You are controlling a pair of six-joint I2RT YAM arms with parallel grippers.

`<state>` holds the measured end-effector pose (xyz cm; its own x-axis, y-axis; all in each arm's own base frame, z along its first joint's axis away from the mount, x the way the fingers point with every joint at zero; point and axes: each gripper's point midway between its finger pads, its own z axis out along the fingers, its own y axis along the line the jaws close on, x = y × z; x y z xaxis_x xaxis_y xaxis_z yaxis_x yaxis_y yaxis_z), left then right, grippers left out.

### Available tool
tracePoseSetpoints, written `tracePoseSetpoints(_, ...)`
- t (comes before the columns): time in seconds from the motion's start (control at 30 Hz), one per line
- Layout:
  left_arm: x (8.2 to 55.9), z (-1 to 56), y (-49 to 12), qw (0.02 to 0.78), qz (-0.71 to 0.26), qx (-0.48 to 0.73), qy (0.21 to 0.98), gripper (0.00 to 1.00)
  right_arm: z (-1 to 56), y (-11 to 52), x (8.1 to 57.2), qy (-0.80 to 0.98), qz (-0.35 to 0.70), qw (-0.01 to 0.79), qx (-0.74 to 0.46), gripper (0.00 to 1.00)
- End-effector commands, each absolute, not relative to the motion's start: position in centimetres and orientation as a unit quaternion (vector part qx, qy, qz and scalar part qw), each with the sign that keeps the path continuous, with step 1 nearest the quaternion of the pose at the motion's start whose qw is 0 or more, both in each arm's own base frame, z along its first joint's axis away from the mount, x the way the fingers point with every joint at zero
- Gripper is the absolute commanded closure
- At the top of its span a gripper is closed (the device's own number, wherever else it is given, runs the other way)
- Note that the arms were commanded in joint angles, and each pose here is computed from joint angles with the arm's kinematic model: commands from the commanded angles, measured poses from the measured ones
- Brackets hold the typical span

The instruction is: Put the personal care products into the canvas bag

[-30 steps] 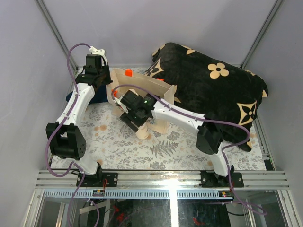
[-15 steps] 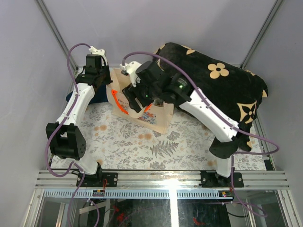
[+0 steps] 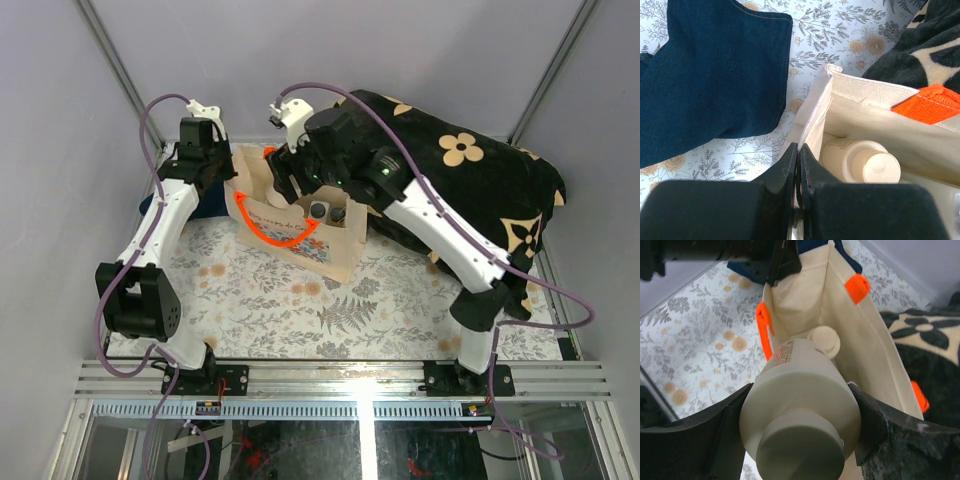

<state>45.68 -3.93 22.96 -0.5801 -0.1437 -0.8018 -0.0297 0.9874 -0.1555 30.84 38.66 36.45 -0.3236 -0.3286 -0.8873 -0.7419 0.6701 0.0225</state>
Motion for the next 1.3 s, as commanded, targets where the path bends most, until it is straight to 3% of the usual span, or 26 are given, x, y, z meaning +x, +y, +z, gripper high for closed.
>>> tracePoseSetpoints(0.0,45.6,23.5,-3.8,0.472,-0.074,-0.054,0.877,1.00,44.1,42.0,34.2,0.688,0.272,0.588,-0.327,1.00)
tracePoseSetpoints(0.3,44.7,24.5,-4.4,0.481,-0.095,-0.053,0.870,1.00,38.5,45.7,38.4,0.703,0.298,0.557,-0.327,1.00)
tracePoseSetpoints(0.73,43.1,25.2,-4.5,0.476,-0.098,-0.048,0.872,1.00,33.8,49.7,39.1,0.704,0.356,0.523,-0.323,1.00)
tracePoseSetpoints(1.27,43.0,25.5,-4.5,0.477,-0.098,-0.050,0.872,1.00,25.3,50.2,44.1,0.752,0.253,0.521,-0.313,1.00)
